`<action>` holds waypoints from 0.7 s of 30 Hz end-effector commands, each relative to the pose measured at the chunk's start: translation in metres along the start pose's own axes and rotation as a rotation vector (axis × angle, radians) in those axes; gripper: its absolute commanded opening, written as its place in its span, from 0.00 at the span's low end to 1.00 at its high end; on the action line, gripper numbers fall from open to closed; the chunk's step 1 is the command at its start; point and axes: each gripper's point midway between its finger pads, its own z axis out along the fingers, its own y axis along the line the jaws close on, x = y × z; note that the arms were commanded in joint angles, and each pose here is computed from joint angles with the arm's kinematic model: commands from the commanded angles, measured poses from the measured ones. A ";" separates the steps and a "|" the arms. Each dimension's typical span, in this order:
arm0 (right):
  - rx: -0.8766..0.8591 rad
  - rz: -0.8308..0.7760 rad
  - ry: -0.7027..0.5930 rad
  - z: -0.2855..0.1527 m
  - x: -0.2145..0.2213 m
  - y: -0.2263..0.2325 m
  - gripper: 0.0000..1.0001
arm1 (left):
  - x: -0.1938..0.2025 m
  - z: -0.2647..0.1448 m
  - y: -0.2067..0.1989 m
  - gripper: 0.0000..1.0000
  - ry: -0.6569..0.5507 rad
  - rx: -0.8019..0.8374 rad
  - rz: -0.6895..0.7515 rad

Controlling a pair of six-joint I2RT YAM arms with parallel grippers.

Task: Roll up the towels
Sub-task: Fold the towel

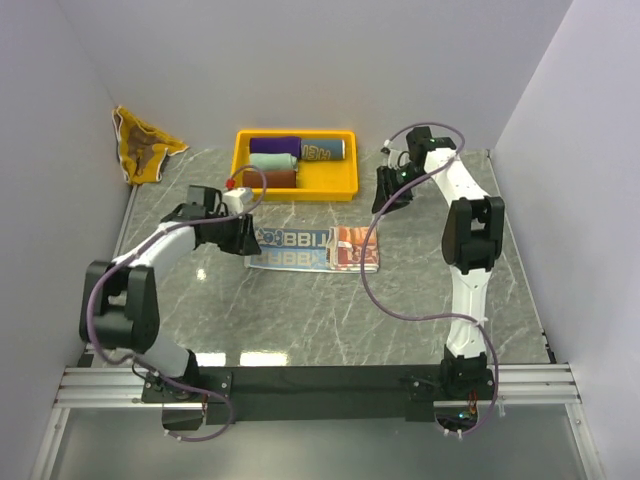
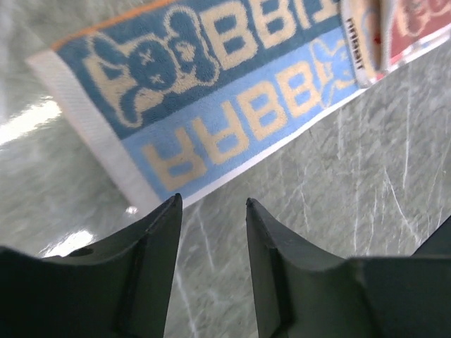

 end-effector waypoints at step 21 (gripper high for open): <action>-0.177 0.023 0.300 0.055 0.164 0.041 0.22 | 0.009 0.077 0.037 0.43 0.173 -0.073 0.022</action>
